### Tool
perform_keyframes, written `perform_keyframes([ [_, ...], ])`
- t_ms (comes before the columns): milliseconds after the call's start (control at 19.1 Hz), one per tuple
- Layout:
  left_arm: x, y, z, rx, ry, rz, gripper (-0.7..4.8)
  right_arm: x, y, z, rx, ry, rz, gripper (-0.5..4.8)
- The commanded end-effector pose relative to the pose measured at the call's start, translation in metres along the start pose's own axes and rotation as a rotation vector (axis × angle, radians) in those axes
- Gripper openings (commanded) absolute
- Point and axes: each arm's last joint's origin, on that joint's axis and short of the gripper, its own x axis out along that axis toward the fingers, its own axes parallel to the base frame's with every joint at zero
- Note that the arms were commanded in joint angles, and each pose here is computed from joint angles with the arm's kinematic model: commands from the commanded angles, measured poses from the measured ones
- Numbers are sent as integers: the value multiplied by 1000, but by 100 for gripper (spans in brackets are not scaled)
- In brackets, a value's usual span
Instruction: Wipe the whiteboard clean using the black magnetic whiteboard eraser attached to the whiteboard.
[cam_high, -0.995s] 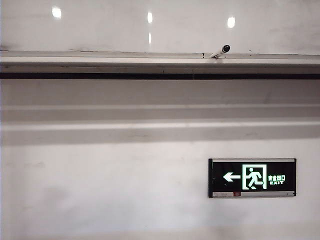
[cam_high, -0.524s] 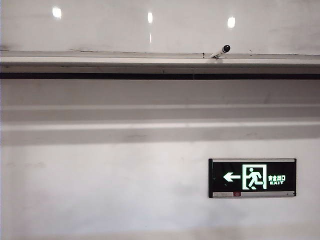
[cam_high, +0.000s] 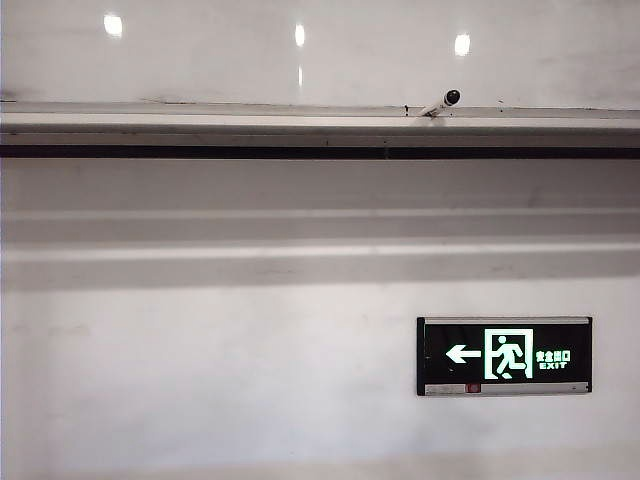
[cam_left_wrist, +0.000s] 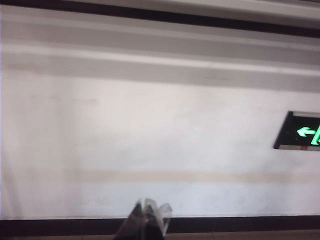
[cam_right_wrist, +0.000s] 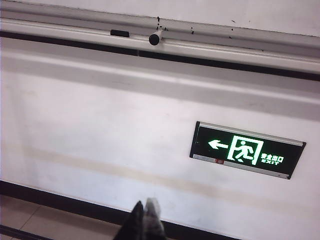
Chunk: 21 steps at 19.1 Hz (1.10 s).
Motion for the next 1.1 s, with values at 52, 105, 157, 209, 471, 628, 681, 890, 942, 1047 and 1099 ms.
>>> perform_keyframes([
  [52, 0, -1, 1, 1, -11, -6, -6, 0, 0, 2, 4, -14, 0, -5],
  [105, 0, -1, 1, 0, -11, -13, -5, 0, 0, 2, 4, -14, 0, -5],
  [157, 0, -1, 1, 0, -12, -11, -5, 0, 0, 2, 4, -14, 0, -5],
  [209, 0, -1, 1, 0, -11, -11, -5, 0, 0, 2, 4, -13, 0, -5],
  [471, 0, -1, 1, 0, -11, -12, -5, 0, 0, 2, 4, -13, 0, -5],
  [628, 0, -1, 1, 0, -11, -12, -5, 0, 0, 2, 4, -14, 0, -5],
  [681, 0, -1, 1, 0, -11, -12, -5, 0, 0, 2, 5, -14, 0, -5],
  [890, 0, -1, 1, 0, -11, -12, -5, 3, -2, -4, 3, -17, -55, -5],
  [942, 0, -1, 1, 0, -11, -12, -5, 6, -6, -13, 2, -5, -127, -5],
  [1047, 0, -1, 1, 0, -11, -12, -5, 13, -15, -33, 1, 18, -207, -5],
  [1099, 0, -1, 1, 0, -11, -12, -5, 15, -19, -42, 2, 31, -208, -5],
])
